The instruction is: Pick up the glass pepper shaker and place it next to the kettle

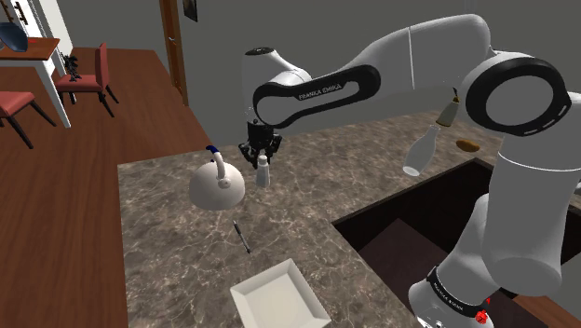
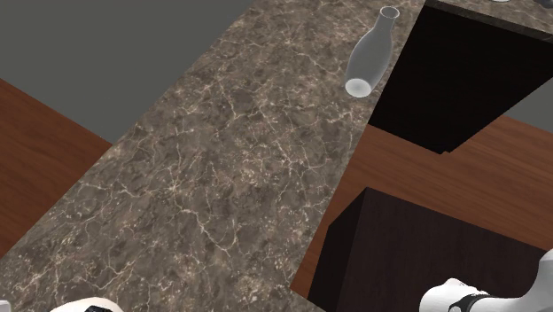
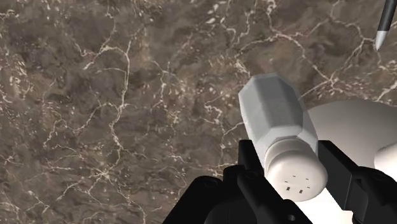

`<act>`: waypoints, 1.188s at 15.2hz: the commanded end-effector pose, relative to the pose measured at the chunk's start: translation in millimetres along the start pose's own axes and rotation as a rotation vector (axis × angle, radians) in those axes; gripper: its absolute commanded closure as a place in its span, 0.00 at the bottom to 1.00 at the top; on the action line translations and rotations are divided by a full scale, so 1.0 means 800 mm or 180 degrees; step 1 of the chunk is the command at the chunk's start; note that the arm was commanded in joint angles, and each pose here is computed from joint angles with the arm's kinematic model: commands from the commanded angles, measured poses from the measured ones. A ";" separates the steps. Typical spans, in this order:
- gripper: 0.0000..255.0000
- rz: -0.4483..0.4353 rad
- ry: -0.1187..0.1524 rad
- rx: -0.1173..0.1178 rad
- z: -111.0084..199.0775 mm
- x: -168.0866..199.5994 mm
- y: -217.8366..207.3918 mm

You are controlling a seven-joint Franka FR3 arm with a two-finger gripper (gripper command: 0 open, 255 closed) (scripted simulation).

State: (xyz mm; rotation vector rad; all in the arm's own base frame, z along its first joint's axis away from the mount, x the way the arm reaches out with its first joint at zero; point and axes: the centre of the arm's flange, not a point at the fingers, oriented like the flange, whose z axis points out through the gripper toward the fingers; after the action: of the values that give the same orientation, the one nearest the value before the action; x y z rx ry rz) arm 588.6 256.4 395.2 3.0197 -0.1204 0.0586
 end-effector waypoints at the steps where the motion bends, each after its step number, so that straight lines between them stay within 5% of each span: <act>1: 1.00 0.0000 0.0001 0.0001 0.014 0.001 -0.002; 18: 1.00 0.0000 0.0001 0.0001 0.102 -0.003 -0.012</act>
State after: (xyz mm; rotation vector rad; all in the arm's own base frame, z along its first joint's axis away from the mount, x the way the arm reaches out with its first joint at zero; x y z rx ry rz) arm 589.8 256.1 313.1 3.0199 -0.1204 0.0587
